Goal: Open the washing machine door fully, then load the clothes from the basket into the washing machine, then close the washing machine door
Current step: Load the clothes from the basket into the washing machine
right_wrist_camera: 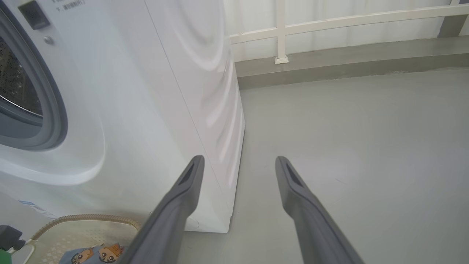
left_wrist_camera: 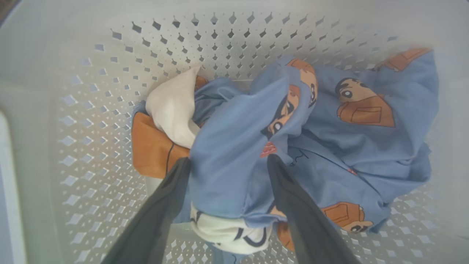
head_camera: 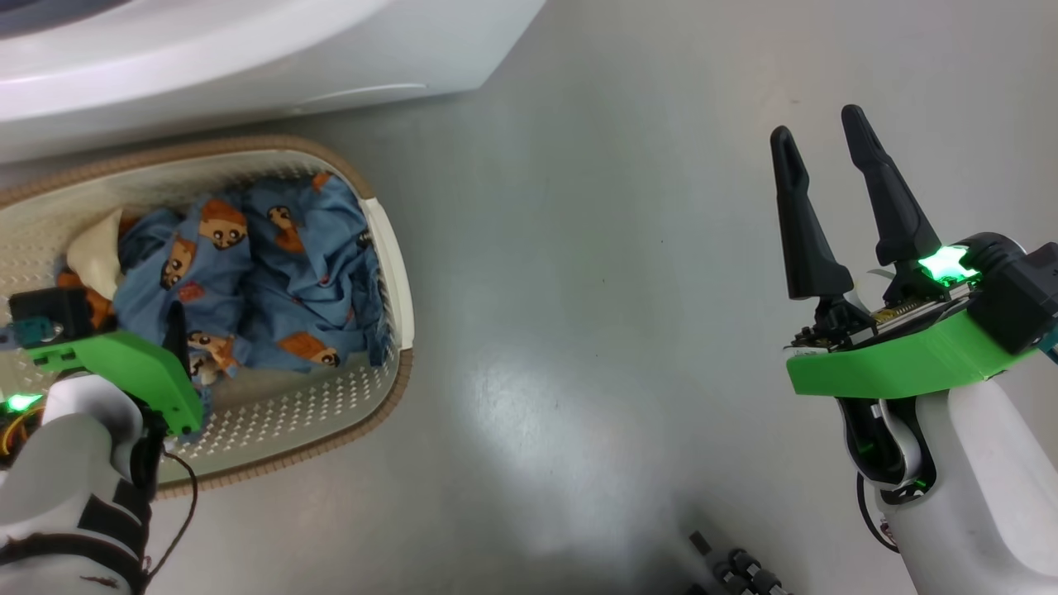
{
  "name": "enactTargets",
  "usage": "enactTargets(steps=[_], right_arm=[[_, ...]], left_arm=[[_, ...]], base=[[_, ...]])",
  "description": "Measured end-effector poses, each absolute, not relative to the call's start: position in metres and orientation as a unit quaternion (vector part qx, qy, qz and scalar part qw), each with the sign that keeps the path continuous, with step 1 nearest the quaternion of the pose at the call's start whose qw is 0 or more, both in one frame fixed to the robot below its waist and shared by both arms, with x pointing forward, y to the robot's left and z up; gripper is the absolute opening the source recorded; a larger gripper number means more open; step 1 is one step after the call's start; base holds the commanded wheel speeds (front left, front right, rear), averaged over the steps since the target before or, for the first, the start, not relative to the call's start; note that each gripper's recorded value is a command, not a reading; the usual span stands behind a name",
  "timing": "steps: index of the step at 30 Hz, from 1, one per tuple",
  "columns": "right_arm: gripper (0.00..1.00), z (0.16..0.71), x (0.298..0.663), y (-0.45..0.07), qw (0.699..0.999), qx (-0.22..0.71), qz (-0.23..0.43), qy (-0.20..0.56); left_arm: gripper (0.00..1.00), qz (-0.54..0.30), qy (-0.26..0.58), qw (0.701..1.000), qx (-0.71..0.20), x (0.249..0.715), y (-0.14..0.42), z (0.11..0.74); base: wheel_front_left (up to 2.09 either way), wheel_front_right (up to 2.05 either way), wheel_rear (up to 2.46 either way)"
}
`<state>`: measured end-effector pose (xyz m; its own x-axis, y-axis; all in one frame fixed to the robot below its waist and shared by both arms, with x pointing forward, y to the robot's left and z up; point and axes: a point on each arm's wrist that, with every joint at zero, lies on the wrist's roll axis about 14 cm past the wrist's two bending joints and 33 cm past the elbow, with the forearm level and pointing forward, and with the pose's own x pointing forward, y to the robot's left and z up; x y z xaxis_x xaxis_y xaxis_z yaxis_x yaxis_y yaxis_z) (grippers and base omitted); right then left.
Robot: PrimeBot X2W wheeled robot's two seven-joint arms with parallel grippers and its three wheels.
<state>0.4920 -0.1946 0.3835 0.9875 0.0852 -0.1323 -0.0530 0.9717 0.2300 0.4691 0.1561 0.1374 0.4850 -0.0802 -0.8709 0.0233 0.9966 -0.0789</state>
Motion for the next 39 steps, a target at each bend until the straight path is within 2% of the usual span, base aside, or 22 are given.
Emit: enactTargets(steps=[25, 26, 27, 29, 30, 39], right_arm=[[1.00, 0.359, 0.500, -0.183, 0.988, 0.108, 0.054, 0.091], [1.00, 0.358, 0.500, -0.183, 0.988, 0.108, 0.054, 0.091], [1.00, 0.358, 0.500, -0.183, 0.988, 0.108, 0.054, 0.091], [1.00, 0.360, 0.501, -0.182, 0.988, 0.109, 0.055, 0.090], [1.00, 0.361, 0.501, -0.182, 0.989, 0.109, 0.055, 0.089], [1.00, 0.381, 0.502, -0.182, 0.990, 0.106, 0.060, 0.069]], left_arm=[[1.00, -0.074, 0.562, 0.821, -0.062, 0.461, 0.132, 0.107], [0.83, -0.075, 0.563, 0.820, -0.063, 0.460, 0.130, 0.107], [0.49, -0.077, 0.564, 0.820, -0.064, 0.460, 0.128, 0.107], [0.21, -0.081, 0.563, 0.820, -0.067, 0.459, 0.123, 0.108], [0.00, -0.084, 0.563, 0.820, -0.068, 0.459, 0.121, 0.110], [0.00, -0.090, 0.542, 0.832, -0.079, 0.468, 0.115, 0.132]], base=[[0.00, 0.00, 0.00], [0.00, 0.00, 0.00], [0.00, 0.00, 0.00], [0.00, 0.00, 0.00], [0.00, 0.00, 0.00], [0.00, 0.00, 0.00]])
